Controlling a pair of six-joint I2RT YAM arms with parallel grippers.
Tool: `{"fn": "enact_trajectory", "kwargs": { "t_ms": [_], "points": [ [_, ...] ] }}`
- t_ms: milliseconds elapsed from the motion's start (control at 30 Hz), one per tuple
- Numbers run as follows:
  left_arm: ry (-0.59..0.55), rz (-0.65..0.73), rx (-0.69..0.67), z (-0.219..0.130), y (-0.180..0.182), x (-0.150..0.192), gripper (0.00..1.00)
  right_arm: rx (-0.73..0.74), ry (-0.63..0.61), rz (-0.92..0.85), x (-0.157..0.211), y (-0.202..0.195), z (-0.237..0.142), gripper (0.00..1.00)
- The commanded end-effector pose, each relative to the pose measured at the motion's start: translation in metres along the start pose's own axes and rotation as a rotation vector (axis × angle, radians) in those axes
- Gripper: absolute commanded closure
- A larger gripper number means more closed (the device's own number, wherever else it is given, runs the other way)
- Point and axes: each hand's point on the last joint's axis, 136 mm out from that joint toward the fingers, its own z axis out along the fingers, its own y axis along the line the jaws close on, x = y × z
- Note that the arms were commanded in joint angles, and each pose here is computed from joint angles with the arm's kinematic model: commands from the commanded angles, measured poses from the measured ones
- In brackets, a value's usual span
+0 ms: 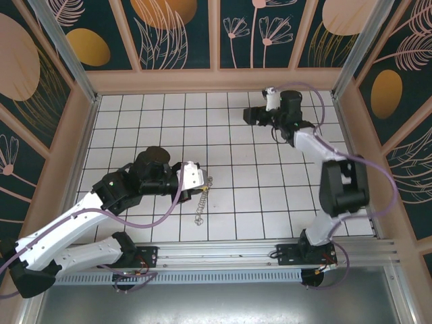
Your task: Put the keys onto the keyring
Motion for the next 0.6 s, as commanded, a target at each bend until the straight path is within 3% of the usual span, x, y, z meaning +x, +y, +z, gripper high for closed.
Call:
{"fn": "enact_trajectory", "kwargs": {
  "t_ms": [0,167,567],
  "points": [
    [-0.038,0.062,-0.098,-0.004,0.017,-0.008,1.00,0.083,0.055,0.013,0.003,-0.030,0.025,0.22],
    [-0.025,0.099,-0.160,-0.007,0.023,0.000,1.00,0.121,0.139,0.012,0.020,-0.054,0.061,0.22],
    [-0.051,0.038,-0.099,0.012,0.011,0.015,1.00,0.222,0.228,-0.005,0.039,-0.098,0.105,0.23]
  ]
}}
